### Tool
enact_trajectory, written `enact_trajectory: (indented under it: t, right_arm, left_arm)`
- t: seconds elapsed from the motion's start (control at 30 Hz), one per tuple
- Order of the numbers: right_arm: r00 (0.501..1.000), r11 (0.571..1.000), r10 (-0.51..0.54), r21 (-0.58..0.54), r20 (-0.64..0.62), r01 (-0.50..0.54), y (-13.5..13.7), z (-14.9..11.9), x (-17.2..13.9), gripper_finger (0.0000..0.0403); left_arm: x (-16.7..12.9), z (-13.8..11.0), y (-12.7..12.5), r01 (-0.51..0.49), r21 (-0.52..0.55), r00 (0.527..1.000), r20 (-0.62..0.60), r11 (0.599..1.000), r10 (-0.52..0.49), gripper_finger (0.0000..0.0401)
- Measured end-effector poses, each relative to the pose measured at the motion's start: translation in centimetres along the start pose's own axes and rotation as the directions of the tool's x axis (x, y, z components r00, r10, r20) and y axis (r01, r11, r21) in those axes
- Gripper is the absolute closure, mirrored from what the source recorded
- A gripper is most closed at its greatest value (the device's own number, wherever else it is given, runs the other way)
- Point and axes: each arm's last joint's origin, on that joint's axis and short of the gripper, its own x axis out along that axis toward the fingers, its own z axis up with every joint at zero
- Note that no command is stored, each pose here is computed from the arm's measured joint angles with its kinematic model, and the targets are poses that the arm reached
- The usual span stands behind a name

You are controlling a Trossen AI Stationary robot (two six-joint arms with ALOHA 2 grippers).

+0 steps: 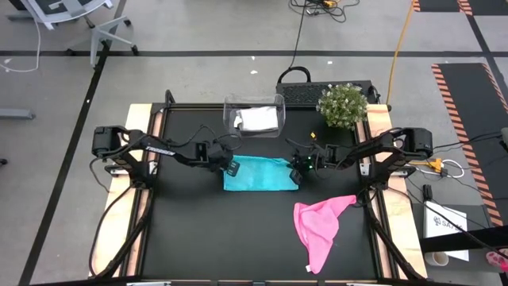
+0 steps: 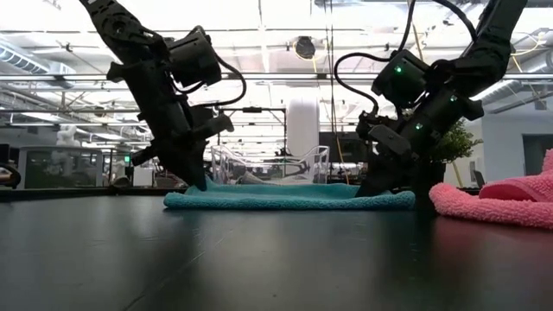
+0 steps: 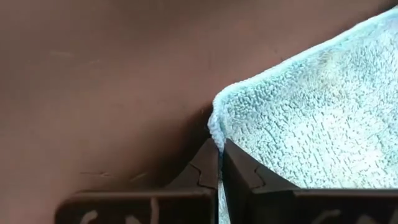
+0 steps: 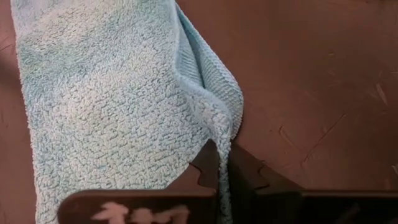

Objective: Fold microfiber towels
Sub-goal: Fold the light blue microfiber cloth

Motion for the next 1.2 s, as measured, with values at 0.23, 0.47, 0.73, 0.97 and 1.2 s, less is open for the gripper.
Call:
enact_trajectory:
  t: [0.23,0.47,0.73,0.97,1.2]
  right_arm:
    - [1.0,1.0,0.023,0.018,0.008,-0.024,0.1,0.1,0.0,0.0402]
    - [0.999,0.998,0.033,0.045,0.005,-0.033,0.1,0.1,0.0,0.0402]
    - [0.999,0.997,0.054,0.055,-0.003,-0.054,0.2,0.1,0.0,0.0403]
    - [0.999,0.997,0.054,0.056,-0.006,-0.053,0.2,0.1,0.0,0.0403]
    - [0.999,0.997,0.051,0.056,-0.014,-0.05,0.2,0.0,0.0,0.0403]
  left_arm:
    - [-0.1,-0.2,-0.1,-0.004,0.004,1.0,0.006,1.0,0.004,0.0392]
    - [-0.1,-0.2,-0.1,0.002,-0.011,1.0,-0.004,1.0,-0.002,0.0373]
    - [0.0,-0.1,0.0,0.003,0.036,1.0,-0.011,0.999,-0.003,0.0293]
    - [0.0,-0.1,0.0,0.005,0.076,1.0,-0.015,0.997,-0.004,0.0235]
    - [-1.9,-1.8,-2.0,0.122,0.308,0.993,-0.042,0.944,-0.114,0.0229]
